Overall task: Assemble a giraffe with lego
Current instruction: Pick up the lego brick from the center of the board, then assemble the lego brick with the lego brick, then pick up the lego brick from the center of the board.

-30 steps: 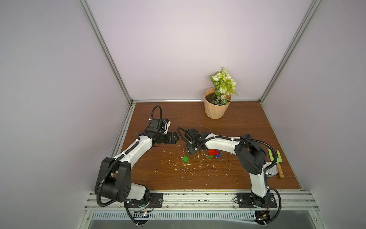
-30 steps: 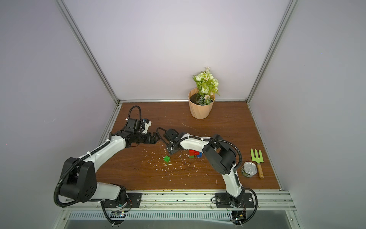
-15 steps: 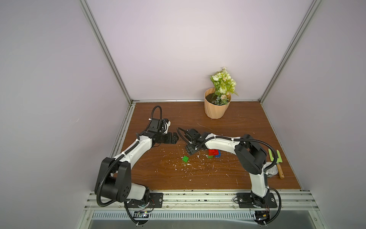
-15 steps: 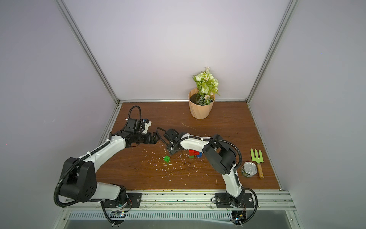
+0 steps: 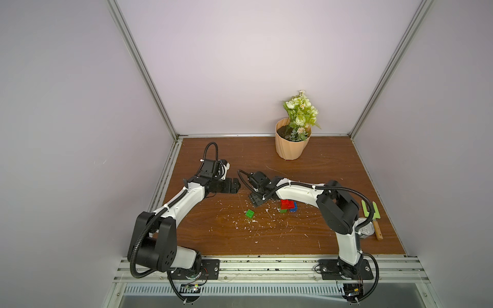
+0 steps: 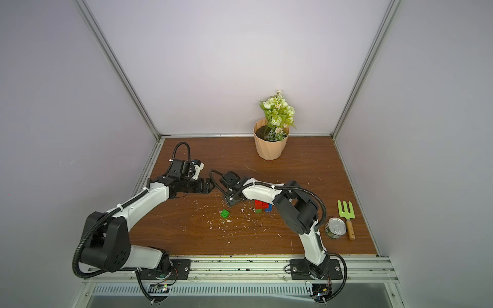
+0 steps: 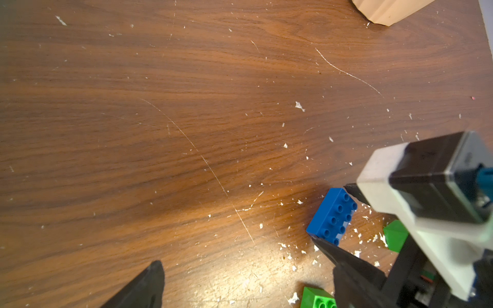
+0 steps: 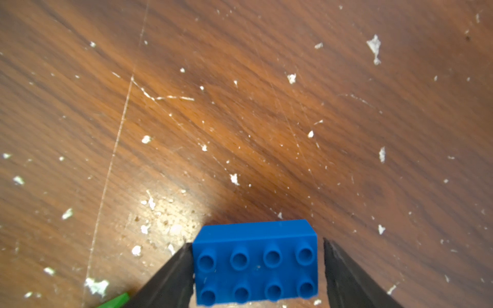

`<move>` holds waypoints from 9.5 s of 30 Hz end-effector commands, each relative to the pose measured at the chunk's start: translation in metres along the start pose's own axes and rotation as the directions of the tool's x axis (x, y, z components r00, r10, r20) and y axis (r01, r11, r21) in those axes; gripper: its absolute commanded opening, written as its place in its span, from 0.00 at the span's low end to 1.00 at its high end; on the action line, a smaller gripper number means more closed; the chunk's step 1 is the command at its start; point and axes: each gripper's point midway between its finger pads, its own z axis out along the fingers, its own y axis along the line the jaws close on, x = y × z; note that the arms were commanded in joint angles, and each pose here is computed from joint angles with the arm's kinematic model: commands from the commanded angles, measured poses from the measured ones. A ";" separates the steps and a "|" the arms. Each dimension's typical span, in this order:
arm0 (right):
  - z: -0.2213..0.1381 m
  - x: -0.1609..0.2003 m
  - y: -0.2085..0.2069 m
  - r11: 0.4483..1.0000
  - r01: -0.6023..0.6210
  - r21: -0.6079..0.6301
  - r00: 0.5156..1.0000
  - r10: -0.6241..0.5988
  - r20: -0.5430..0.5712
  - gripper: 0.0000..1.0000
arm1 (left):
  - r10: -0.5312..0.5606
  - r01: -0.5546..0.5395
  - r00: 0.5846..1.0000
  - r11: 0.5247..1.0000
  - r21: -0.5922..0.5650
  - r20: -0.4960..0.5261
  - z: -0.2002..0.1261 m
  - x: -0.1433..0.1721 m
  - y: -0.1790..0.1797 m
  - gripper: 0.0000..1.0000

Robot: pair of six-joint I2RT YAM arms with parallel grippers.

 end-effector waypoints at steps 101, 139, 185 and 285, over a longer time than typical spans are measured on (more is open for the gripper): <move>-0.132 0.063 -0.050 0.873 -0.459 0.164 0.873 0.478 -0.098 0.57 | 0.146 -0.193 0.974 0.934 0.302 0.171 -0.044 -0.021 -0.085 0.99; -0.108 0.116 -0.046 0.917 -0.347 0.198 0.881 0.391 -0.267 0.54 | 0.148 -0.192 0.975 0.937 0.293 0.167 -0.043 -0.021 -0.084 0.99; -0.177 0.009 0.033 0.983 0.026 -0.181 0.990 0.000 0.141 0.78 | 0.110 -0.132 0.989 0.961 0.242 0.103 -0.025 -0.019 -0.065 0.99; -0.131 -0.009 0.047 0.996 0.084 -0.031 0.991 -0.080 0.106 0.33 | 0.036 -0.049 0.998 0.972 0.228 0.060 -0.017 -0.016 -0.043 0.99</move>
